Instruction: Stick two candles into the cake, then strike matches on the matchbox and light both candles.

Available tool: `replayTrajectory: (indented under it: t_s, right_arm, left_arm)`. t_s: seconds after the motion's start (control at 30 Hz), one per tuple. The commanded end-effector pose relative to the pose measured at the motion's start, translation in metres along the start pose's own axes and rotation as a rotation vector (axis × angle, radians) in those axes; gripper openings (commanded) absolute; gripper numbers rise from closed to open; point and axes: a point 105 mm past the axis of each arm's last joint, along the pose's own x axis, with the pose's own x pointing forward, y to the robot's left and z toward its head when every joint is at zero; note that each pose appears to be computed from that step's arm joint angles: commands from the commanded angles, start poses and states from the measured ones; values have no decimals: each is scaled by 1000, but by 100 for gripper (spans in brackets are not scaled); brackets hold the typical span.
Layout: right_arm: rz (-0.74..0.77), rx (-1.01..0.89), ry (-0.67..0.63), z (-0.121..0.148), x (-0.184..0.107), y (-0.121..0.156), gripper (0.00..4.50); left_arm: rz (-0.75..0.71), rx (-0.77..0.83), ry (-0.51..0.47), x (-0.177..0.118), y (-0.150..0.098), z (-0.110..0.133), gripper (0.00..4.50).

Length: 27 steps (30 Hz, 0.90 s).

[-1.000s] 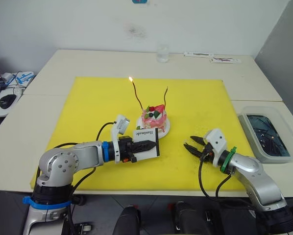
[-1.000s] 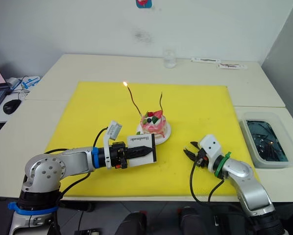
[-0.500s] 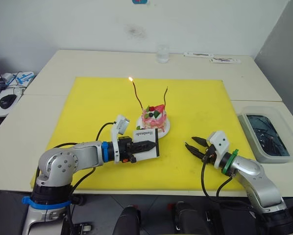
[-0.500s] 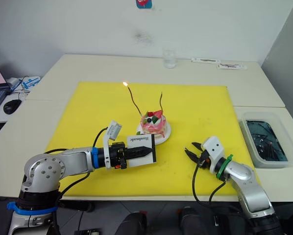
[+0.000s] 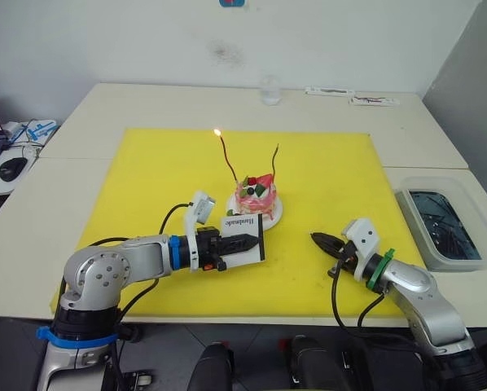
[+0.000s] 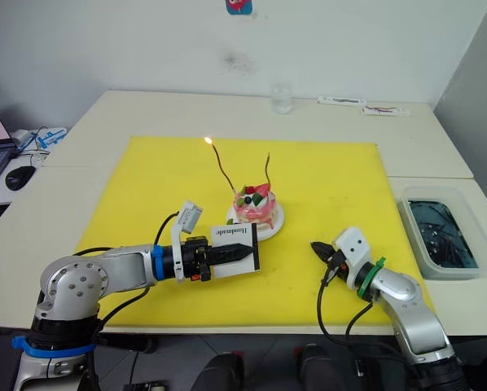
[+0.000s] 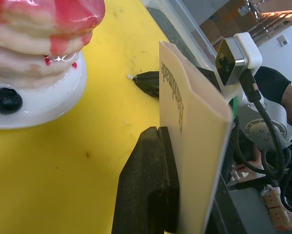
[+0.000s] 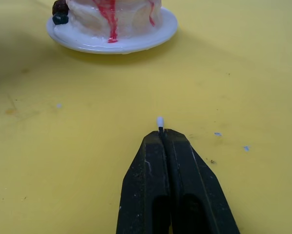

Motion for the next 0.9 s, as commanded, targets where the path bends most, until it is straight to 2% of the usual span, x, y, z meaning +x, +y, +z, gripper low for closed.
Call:
replayTrajectory:
  t_s: [0.03,0.37,0.5,0.8,0.9]
  right_arm:
    - [46,-40,-46,20,-2,4,7]
    - [35,-34,24,6,1,0,7]
    - [25,-45,28,6,4,0,96]
    - [7,-54,24,4,3,-2,96]
    - [8,-53,32,2,3,-2,40]
  left_arm:
    - [-23,35,-19,-2,-8,6,0]
    - [-23,32,-22,-1,-8,6,0]
    - [-22,30,-22,-1,-8,6,0]
    - [-22,29,-23,-1,-8,6,0]
    - [-22,29,-22,-1,-8,6,0]
